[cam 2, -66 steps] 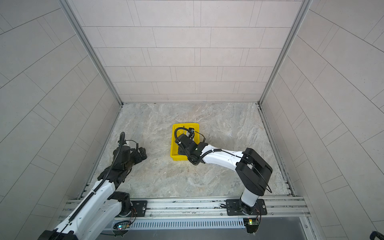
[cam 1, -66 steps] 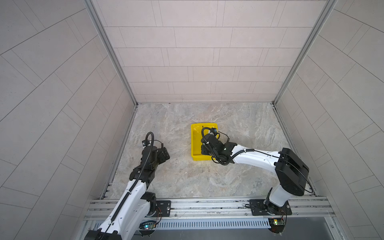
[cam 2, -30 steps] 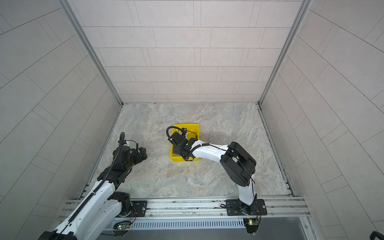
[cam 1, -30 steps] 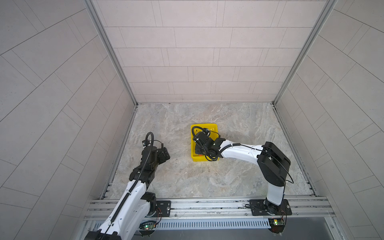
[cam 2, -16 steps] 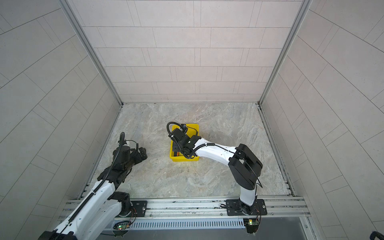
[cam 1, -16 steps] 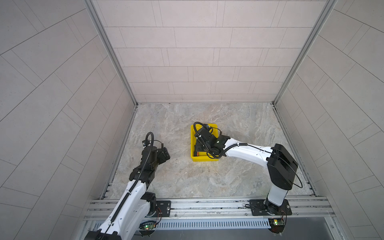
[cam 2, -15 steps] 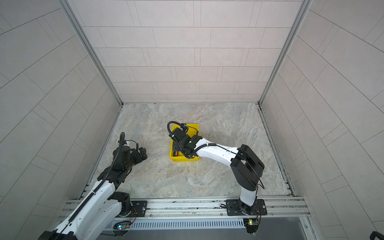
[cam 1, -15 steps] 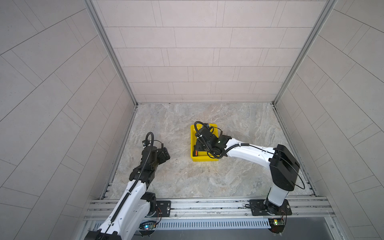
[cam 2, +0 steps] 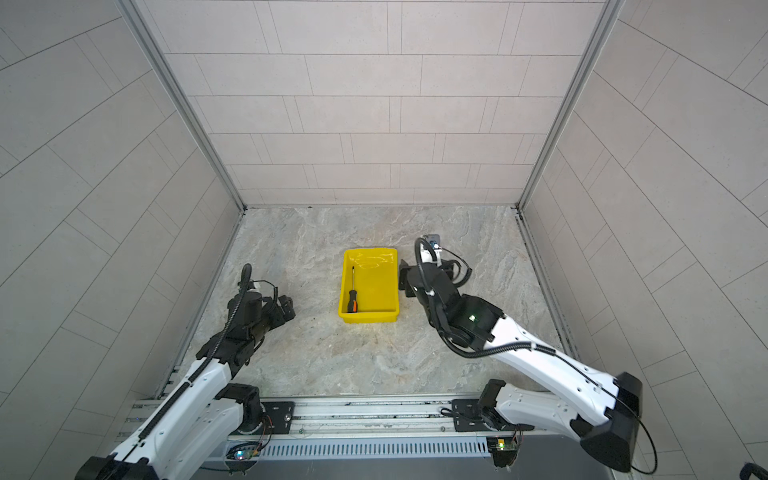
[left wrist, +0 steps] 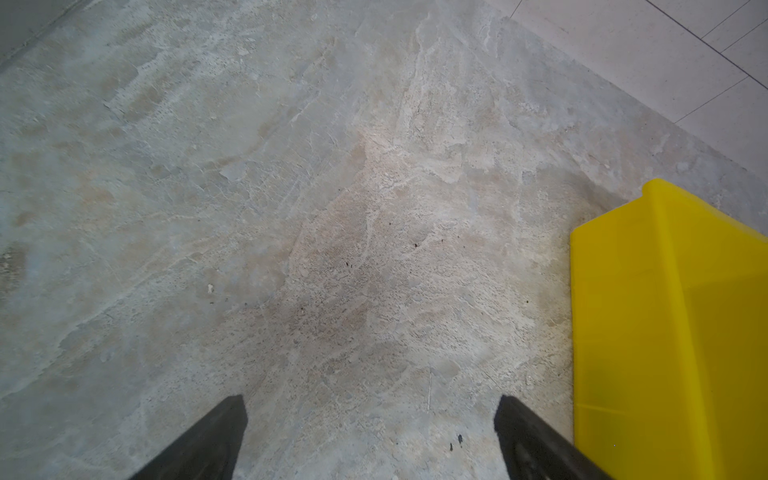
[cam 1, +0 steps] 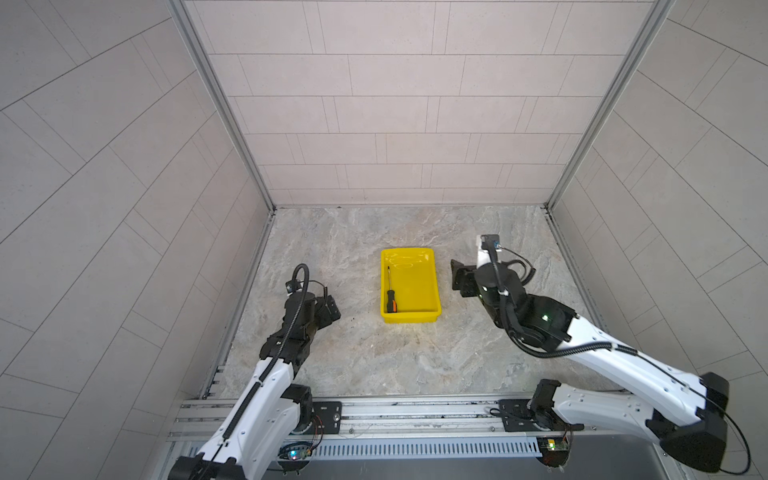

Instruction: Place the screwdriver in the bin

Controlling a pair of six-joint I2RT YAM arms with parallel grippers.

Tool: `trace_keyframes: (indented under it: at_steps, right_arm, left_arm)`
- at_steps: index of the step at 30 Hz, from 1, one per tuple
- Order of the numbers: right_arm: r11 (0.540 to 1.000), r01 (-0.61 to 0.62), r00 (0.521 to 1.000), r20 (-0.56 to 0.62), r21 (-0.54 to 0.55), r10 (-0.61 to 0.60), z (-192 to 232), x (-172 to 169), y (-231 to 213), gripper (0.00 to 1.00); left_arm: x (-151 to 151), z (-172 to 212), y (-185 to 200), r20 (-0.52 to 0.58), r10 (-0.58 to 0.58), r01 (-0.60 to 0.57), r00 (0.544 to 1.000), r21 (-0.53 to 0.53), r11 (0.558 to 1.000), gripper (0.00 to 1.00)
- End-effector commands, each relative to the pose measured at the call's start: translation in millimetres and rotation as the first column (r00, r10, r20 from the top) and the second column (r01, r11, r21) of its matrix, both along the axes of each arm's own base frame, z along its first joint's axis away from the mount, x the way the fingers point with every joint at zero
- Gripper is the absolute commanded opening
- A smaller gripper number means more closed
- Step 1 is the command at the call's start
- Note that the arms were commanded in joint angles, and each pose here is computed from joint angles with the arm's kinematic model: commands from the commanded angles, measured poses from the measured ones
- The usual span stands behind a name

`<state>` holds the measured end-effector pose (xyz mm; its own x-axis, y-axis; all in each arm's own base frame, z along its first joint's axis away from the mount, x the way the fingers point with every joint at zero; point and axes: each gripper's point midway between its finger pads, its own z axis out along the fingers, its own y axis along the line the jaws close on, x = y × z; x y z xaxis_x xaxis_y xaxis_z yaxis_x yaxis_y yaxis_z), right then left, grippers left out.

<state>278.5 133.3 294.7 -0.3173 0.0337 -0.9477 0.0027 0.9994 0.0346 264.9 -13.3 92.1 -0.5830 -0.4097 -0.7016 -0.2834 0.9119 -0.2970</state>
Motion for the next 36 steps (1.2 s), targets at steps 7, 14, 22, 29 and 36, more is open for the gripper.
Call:
trace_keyframes:
  at_steps: [7,14,22,29,36]
  right_arm:
    - [0.925,0.327,0.945,0.096,-0.192,-0.314,-45.4,-43.9,-125.3,0.99]
    - [0.887,0.406,0.914,0.074,-0.22,-0.399,-55.7,-20.8,-130.8,0.99]
    - [0.747,0.624,0.773,0.044,-0.229,-0.633,-84.4,22.1,-178.1,1.0]
    - [0.786,0.508,0.861,0.222,-0.351,-0.457,-138.8,54.2,-168.7,1.0]
    - [0.816,0.497,0.866,0.237,-0.295,-0.441,-162.9,70.3,-168.5,1.0]
  left_arm:
    - [5.3,1.5,-1.1,-0.014,0.006,-0.006,1.0,-0.006,1.0,1.0]
    - [4.9,1.3,0.9,-0.015,0.015,-0.015,1.0,0.0,1.0,1.0]
    - [5.3,0.4,1.1,-0.018,0.017,-0.017,1.0,0.0,1.0,1.0]
    - [6.5,0.4,1.0,-0.017,0.015,-0.014,1.0,0.004,1.0,1.0]
    - [8.2,0.6,0.5,-0.013,0.012,-0.012,1.0,0.003,1.0,1.0]
